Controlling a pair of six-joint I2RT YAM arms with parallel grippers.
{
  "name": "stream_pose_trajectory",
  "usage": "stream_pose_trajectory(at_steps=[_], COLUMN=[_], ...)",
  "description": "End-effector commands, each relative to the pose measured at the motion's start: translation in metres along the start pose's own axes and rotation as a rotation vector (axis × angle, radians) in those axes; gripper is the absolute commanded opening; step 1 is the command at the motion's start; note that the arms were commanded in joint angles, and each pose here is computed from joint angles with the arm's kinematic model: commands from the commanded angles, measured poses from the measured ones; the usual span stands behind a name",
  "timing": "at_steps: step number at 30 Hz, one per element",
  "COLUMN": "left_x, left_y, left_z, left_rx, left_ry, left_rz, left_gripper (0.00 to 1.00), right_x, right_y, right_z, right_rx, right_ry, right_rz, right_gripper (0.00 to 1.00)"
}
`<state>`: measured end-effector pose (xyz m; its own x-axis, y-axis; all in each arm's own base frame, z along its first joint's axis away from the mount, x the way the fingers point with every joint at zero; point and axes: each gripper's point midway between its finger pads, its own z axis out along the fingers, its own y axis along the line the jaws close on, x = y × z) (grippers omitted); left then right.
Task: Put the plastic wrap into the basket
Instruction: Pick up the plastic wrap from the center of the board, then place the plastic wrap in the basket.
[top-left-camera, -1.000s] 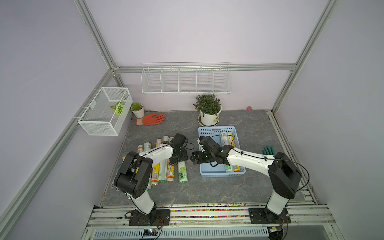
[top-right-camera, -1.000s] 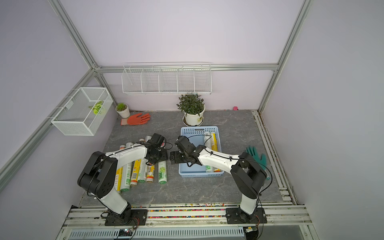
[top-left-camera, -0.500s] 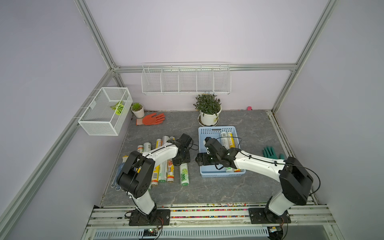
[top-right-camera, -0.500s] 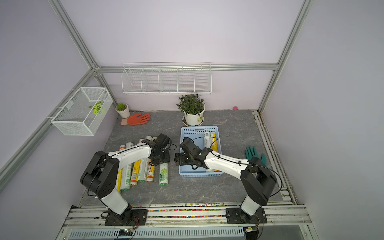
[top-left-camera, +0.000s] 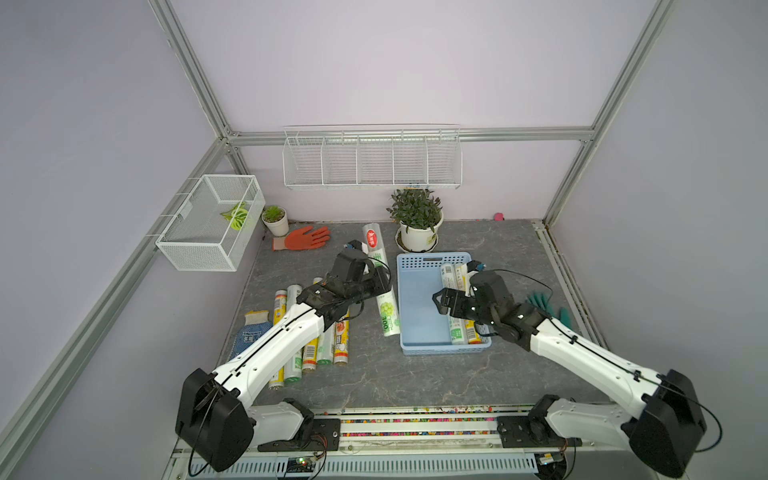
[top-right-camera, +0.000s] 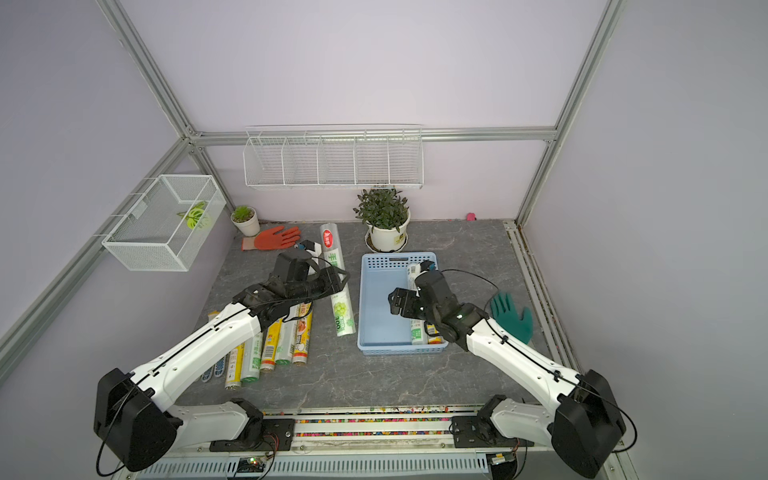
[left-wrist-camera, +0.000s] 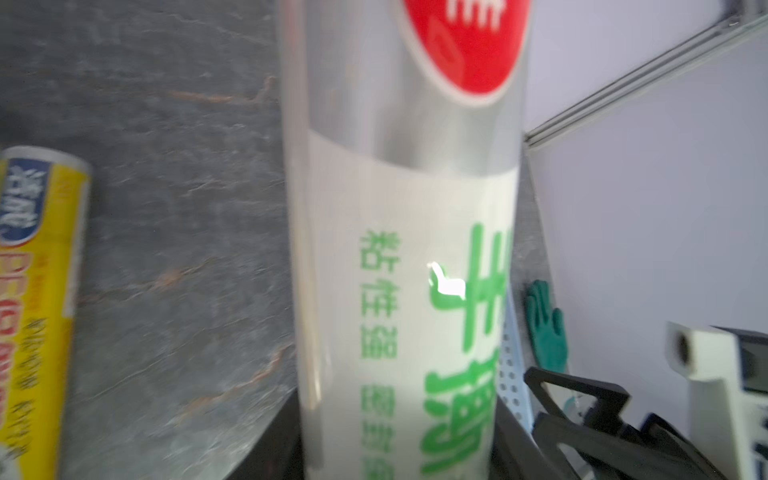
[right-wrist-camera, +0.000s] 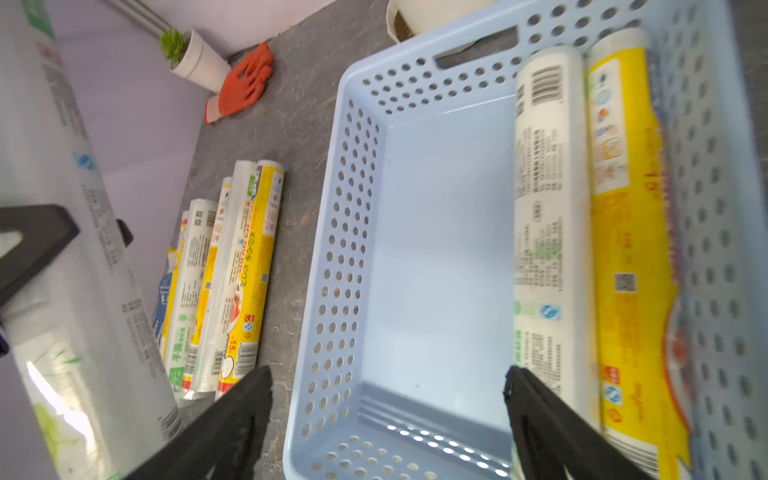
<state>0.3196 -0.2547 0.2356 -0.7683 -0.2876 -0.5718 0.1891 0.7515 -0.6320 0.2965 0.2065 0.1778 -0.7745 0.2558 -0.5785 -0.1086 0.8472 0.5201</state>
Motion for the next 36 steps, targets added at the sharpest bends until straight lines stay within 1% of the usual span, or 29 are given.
stream_pose_trajectory(at_steps=[1, 3, 5, 9, 13, 16, 21, 25, 31, 36], left_x=[-0.016, -0.009, 0.000, 0.020, 0.036, 0.048, 0.068, 0.080, 0.100, 0.107], left_y=[-0.052, -0.064, -0.071, -0.080, -0.080, -0.076, -0.063, -0.057, -0.048, -0.044], left_z=[0.009, 0.024, 0.042, 0.082, 0.114, 0.132, 0.151, 0.160, 0.168, 0.170], left_rx=[0.202, 0.219, 0.203, 0.185, 0.152, 0.135, 0.103, 0.098, 0.083, 0.078], left_ry=[-0.016, 0.031, 0.079, 0.178, 0.248, 0.290, 0.333, 0.364, 0.405, 0.419], left_rz=[-0.007, -0.005, -0.002, 0.008, -0.004, -0.021, -0.057, -0.073, -0.087, -0.084], left_gripper=[0.15, 0.16, 0.16, 0.16, 0.16, 0.16, 0.16, 0.16, 0.16, 0.19], right_x=[0.008, 0.005, 0.001, -0.005, -0.005, -0.004, 0.002, 0.008, 0.013, 0.018], right_y=[-0.021, -0.034, -0.044, -0.072, -0.091, -0.093, -0.095, -0.095, -0.102, -0.100], right_z=[-0.003, -0.005, -0.008, -0.017, -0.026, -0.028, -0.022, -0.012, 0.000, 0.009], right_rx=[-0.010, -0.008, -0.007, 0.071, 0.115, 0.117, 0.117, 0.105, 0.123, 0.093], right_ry=[0.057, 0.071, 0.084, 0.093, 0.109, 0.111, 0.150, 0.197, 0.225, 0.257], right_rz=[0.026, 0.061, 0.089, 0.119, 0.142, 0.131, 0.126, 0.132, 0.146, 0.159], right_gripper=[0.93, 0.93, 0.93, 0.93, 0.93, 0.94, 0.94, 0.93, 0.93, 0.93])
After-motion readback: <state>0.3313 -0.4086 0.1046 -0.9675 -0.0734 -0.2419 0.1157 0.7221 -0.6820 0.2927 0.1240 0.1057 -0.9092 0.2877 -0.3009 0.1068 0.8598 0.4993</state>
